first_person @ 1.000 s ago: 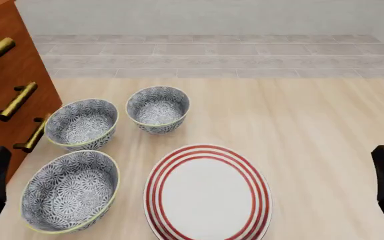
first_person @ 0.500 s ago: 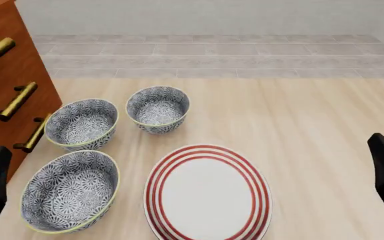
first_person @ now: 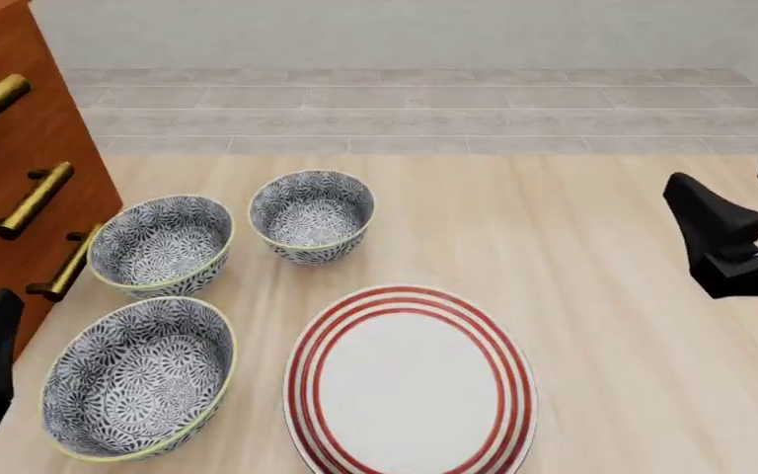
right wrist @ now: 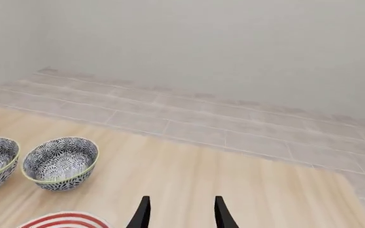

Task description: Pick up the bowl and put it in the front on the plate.

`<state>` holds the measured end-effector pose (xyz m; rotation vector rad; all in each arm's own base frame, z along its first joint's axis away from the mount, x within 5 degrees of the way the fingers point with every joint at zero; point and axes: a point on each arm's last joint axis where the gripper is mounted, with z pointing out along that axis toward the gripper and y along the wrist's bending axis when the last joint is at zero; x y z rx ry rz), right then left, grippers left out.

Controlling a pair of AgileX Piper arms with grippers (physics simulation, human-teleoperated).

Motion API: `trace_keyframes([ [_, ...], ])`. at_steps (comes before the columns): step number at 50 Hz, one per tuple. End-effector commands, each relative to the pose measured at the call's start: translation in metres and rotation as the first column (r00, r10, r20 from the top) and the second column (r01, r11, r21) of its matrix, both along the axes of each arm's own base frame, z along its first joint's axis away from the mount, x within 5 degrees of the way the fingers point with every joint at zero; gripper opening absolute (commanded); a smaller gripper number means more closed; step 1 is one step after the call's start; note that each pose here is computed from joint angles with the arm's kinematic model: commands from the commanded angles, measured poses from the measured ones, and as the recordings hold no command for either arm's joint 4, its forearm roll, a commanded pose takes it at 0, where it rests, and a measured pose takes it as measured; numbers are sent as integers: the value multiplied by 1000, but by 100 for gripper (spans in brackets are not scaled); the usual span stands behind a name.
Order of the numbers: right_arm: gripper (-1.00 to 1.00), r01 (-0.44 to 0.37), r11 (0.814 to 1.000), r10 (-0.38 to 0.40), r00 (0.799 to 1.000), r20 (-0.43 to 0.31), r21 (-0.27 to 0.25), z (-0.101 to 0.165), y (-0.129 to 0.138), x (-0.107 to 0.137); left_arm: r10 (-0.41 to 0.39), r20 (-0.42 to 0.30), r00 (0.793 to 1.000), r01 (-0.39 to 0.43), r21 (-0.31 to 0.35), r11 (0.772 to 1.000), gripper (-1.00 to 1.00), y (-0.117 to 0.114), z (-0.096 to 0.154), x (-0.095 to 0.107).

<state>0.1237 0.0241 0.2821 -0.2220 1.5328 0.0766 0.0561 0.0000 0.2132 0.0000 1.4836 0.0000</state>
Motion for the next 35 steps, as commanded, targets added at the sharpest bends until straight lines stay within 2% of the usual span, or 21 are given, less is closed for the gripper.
trace_keyframes([
  [1,100,-67,996,65,997,-30,-65,18,17,32,0,0,1000,0,0,1000,100,0,0,0],
  [6,100,-87,993,83,995,-48,-85,26,24,47,0,0,1000,0,0,1000,100,0,0,0],
  [7,100,-90,994,87,995,-48,-65,30,26,49,0,0,1000,0,0,1000,100,0,0,0],
  [11,100,-111,990,106,993,-60,-81,33,32,58,0,0,1000,0,0,1000,100,0,0,0],
  [12,100,-120,991,116,991,-68,-52,38,35,61,0,0,1000,0,0,1000,100,0,0,0],
  [15,100,-133,989,128,989,-70,-71,44,40,68,0,0,1000,0,0,1000,100,0,0,0],
  [17,100,-146,983,137,987,-83,-113,45,45,77,0,0,1000,0,0,1000,100,0,0,0],
  [19,100,-153,982,145,986,-78,-113,47,47,78,0,0,1000,0,0,1000,100,0,0,0],
  [20,100,-161,978,151,985,-84,-132,47,50,82,0,0,1000,0,0,1000,100,0,0,0],
  [22,100,-158,980,148,985,-90,-117,52,52,89,0,0,1000,0,0,1000,100,0,0,0],
  [26,100,-178,975,164,980,-111,-133,55,61,102,0,0,1000,0,0,1000,100,0,0,0],
  [30,100,-207,972,188,970,-157,-115,56,75,119,0,0,1000,0,0,1000,100,0,0,0],
  [34,100,-216,970,195,966,-167,-114,58,81,127,0,0,1000,0,0,1000,100,0,0,0],
  [35,100,-220,968,196,963,-183,-122,55,84,135,0,0,1000,0,0,1000,100,0,0,0],
])
